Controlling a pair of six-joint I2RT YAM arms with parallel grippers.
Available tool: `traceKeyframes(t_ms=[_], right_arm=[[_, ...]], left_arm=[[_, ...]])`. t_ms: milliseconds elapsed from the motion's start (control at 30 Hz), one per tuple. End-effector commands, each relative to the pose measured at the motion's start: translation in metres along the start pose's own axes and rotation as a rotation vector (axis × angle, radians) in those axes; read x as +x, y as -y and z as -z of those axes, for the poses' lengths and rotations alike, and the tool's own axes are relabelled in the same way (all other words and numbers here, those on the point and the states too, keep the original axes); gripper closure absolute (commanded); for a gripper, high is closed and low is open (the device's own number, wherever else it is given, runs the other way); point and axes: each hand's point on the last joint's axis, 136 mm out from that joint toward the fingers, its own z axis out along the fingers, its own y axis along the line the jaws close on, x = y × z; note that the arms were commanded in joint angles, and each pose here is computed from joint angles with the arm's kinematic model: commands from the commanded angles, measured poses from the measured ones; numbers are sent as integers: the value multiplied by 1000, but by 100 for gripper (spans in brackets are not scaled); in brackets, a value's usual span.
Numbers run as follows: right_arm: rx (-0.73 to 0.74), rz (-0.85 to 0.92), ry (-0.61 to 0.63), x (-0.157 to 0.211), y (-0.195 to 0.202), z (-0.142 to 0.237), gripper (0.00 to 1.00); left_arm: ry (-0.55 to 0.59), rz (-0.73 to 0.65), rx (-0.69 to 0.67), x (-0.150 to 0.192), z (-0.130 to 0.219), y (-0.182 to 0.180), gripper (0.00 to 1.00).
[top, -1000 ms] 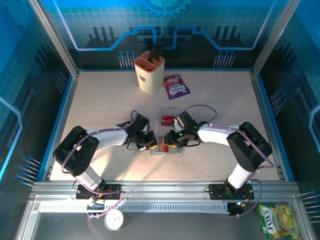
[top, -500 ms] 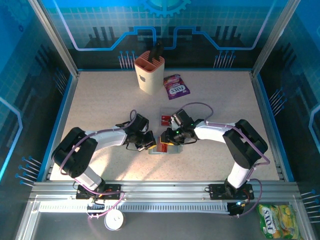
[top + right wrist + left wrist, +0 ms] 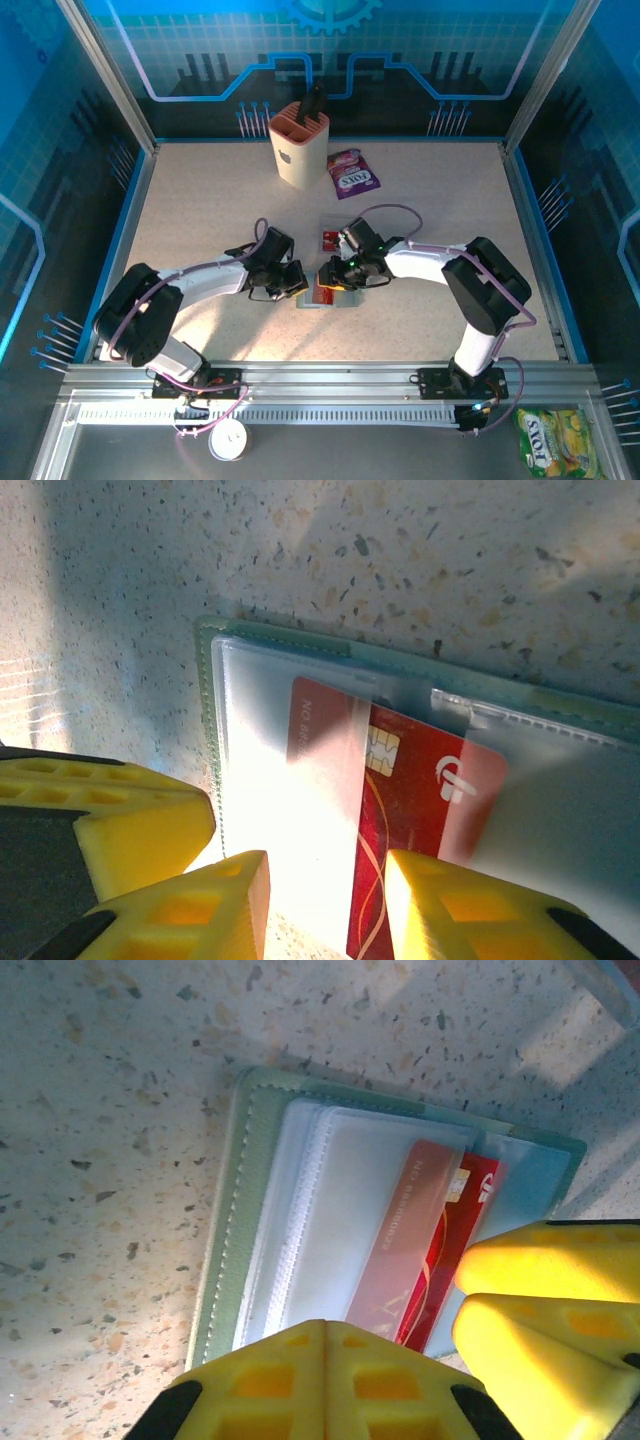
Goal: Take the credit cards out of the card holder
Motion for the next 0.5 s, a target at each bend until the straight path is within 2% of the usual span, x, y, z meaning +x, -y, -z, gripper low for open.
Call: traceKeyframes(t_ms=[0, 467], right_arm=[[-8, 19, -32, 4, -7, -4, 63], [13, 7, -60, 7, 1, -15, 63]], left_arm=[[-24, 1, -51, 6, -4, -17, 93], [-65, 20, -56, 11, -15, -24, 94]])
